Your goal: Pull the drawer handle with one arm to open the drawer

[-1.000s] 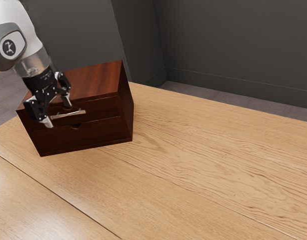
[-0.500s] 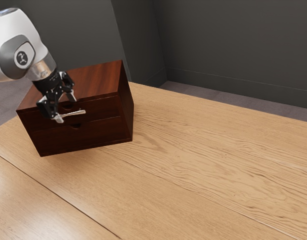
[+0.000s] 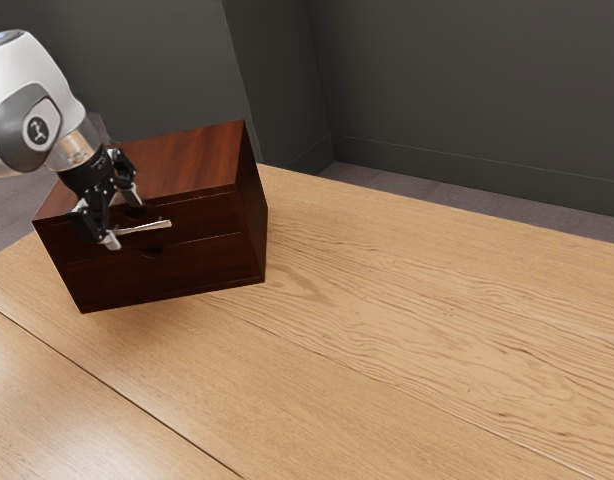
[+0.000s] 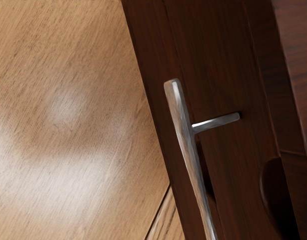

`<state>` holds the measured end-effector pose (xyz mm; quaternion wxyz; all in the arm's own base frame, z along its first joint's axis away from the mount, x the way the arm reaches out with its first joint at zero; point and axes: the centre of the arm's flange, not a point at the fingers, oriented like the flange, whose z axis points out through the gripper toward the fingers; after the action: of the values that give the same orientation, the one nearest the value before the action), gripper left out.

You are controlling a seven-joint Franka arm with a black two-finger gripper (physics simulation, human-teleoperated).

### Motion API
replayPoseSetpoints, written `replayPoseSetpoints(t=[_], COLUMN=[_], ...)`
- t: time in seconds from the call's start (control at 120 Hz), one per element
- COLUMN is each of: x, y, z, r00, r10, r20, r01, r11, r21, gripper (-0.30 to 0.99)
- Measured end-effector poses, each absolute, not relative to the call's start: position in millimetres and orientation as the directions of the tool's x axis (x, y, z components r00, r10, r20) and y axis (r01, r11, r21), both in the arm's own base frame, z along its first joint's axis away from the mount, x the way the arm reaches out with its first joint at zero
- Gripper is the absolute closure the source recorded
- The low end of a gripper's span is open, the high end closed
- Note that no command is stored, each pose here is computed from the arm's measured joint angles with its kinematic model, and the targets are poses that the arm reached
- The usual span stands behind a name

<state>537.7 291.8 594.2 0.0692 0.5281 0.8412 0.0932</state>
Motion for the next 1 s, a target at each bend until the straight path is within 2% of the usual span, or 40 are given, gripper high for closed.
replayPoseSetpoints(t=[0.067, 0.258, 0.408, 1.0], x=[536.4, 537.6, 536.0, 523.2], y=[294.7, 293.8, 297.7, 298.4], z=[591.7, 587.9, 584.4, 550.1], r00=[-0.44, -0.447, -0.458, -0.476], r10=[0.898, 0.894, 0.888, 0.878], r20=[-0.02, -0.032, -0.038, -0.051], r01=[0.872, 0.866, 0.86, 0.852], r11=[0.433, 0.442, 0.454, 0.475], r21=[0.23, 0.234, 0.233, 0.219], gripper=[0.01, 0.21, 0.3, 0.36])
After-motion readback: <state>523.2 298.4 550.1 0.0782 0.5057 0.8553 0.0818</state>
